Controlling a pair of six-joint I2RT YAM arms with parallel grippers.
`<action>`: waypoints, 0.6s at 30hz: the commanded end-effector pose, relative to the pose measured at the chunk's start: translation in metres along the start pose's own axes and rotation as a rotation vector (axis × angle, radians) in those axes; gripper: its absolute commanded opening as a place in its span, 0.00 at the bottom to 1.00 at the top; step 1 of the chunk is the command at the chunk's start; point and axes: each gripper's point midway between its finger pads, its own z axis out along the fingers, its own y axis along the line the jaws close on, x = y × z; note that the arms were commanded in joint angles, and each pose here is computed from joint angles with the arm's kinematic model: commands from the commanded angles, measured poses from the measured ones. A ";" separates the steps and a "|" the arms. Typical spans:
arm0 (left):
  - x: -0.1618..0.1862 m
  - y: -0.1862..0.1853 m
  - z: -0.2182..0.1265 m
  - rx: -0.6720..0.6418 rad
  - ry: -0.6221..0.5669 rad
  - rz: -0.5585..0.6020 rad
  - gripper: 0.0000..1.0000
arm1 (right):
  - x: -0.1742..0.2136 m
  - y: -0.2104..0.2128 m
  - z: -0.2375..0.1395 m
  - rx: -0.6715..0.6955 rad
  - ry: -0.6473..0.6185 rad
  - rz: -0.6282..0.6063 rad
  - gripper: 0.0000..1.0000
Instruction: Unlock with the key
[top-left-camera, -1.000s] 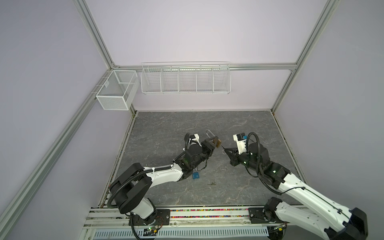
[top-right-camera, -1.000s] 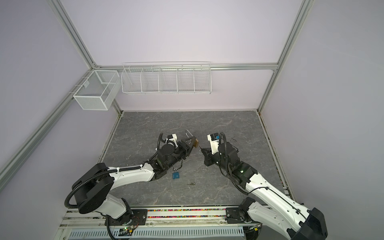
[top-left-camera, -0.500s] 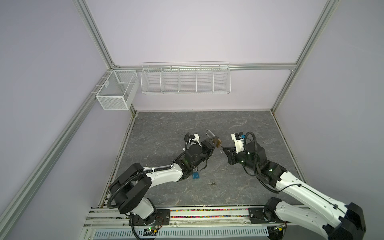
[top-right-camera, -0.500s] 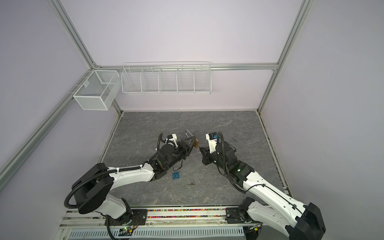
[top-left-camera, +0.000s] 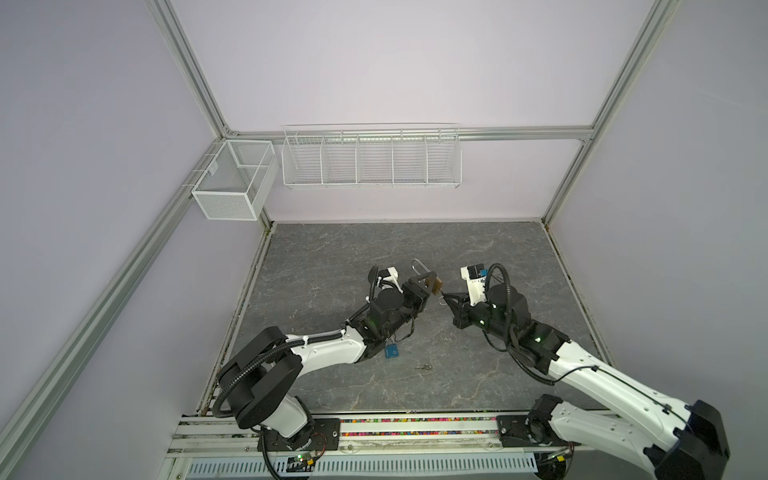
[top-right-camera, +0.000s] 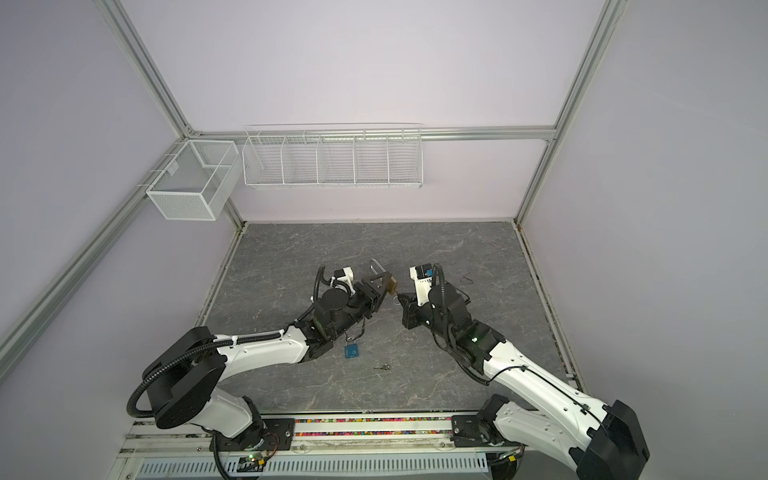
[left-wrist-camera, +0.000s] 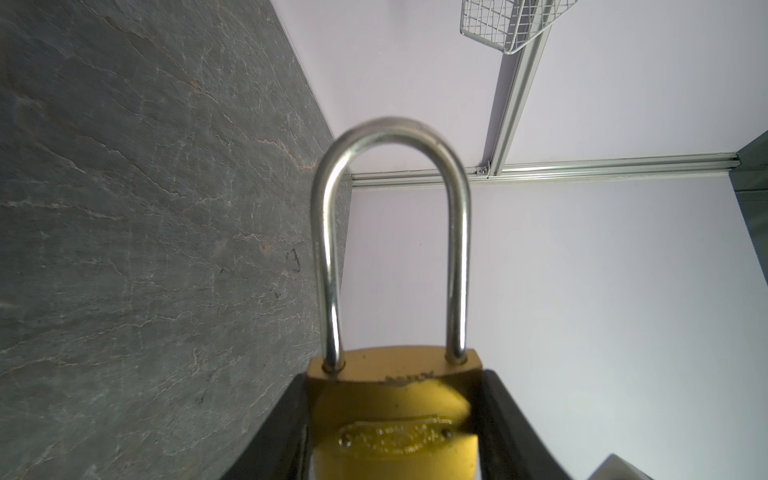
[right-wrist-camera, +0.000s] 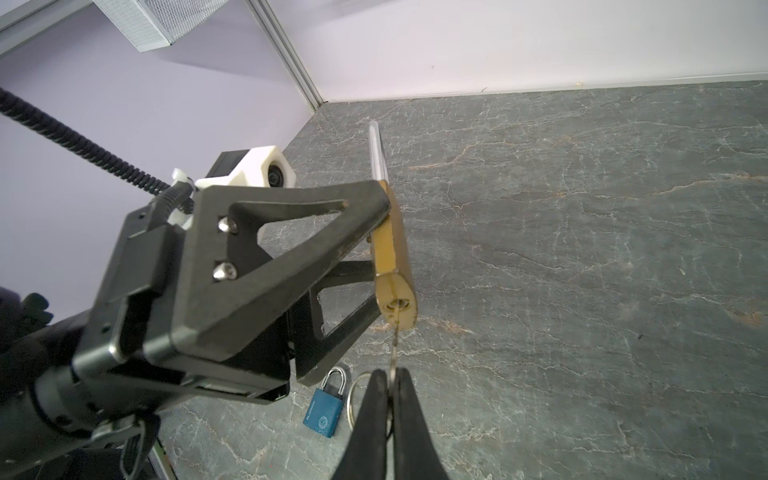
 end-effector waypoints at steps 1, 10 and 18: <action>0.005 -0.053 -0.004 0.158 0.007 -0.007 0.00 | -0.017 -0.007 -0.001 0.057 -0.063 0.038 0.07; 0.014 -0.043 -0.001 0.128 0.016 0.016 0.00 | -0.028 -0.014 -0.009 0.105 -0.118 0.070 0.06; 0.018 -0.052 -0.002 0.165 0.024 0.005 0.00 | -0.024 -0.007 0.003 0.064 -0.098 0.112 0.06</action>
